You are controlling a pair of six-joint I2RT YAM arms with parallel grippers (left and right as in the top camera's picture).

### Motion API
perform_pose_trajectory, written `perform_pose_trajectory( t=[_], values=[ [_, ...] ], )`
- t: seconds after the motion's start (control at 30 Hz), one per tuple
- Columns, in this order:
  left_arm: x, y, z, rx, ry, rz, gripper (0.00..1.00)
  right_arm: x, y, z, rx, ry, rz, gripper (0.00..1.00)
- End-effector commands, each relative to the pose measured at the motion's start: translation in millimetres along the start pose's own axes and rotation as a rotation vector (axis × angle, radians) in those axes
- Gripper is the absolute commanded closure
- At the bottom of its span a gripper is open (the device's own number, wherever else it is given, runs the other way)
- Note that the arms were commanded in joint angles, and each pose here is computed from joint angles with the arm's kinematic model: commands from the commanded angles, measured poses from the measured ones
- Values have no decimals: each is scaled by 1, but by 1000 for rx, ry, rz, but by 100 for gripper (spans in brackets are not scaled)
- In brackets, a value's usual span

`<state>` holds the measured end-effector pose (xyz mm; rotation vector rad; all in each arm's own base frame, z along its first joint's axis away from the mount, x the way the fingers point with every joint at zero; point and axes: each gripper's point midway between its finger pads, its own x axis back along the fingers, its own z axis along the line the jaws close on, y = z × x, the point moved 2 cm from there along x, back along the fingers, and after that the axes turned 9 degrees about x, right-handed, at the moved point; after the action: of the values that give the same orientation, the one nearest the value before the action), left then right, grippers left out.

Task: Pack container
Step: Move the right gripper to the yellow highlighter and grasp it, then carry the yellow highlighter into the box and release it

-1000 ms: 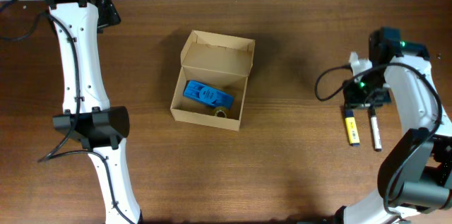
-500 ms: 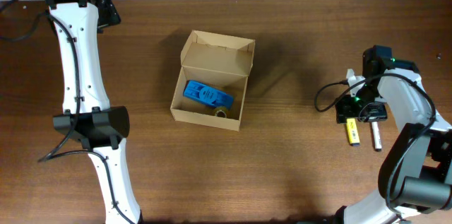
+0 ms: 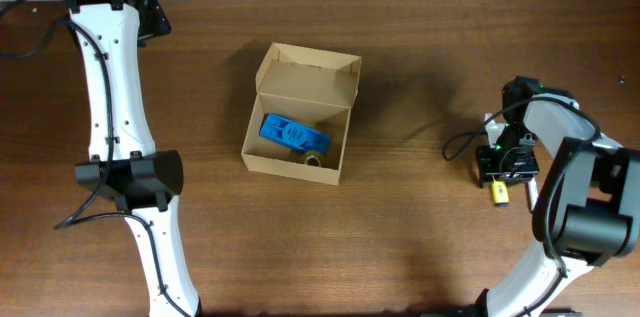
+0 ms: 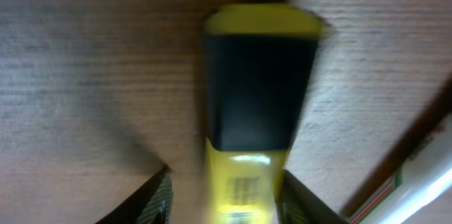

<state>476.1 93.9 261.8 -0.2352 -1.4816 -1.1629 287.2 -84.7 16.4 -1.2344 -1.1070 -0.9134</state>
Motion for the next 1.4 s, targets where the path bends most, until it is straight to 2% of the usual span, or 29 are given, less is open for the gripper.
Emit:
perform_pose_trajectory(
  t=[0.0,0.1,0.2,0.33,0.43,0.7,0.83,0.9,1.03,1.17,1.37],
  values=[
    [19,7,9,12,-20,-39,0,-11,-3,-1,-29,3,31,56],
    [19,7,9,12,-20,-39,1,-11,-2,-2,-30,1,26,63],
    [19,7,9,12,-20,-39,0,-11,0,-1,-30,11,19,66],
    [19,7,9,12,-20,-39,1,-3,8,2,-32,44,-17,79],
    [19,7,9,12,-20,-39,0,9,17,3,-34,63,-51,80],
    [19,7,9,12,-20,-39,0,91,61,10,-25,182,-264,82],
    [19,7,9,12,-20,-39,0,152,82,24,36,175,-390,96],
    [19,7,9,12,-20,-39,0,181,89,38,83,155,-444,97],
    [19,7,9,12,-20,-39,0,237,102,88,228,117,-564,96],
    [19,7,9,12,-20,-39,0,278,104,164,500,71,-677,96],
    [19,7,9,12,-20,-39,0,278,82,277,1022,-98,-685,96]
  ],
)
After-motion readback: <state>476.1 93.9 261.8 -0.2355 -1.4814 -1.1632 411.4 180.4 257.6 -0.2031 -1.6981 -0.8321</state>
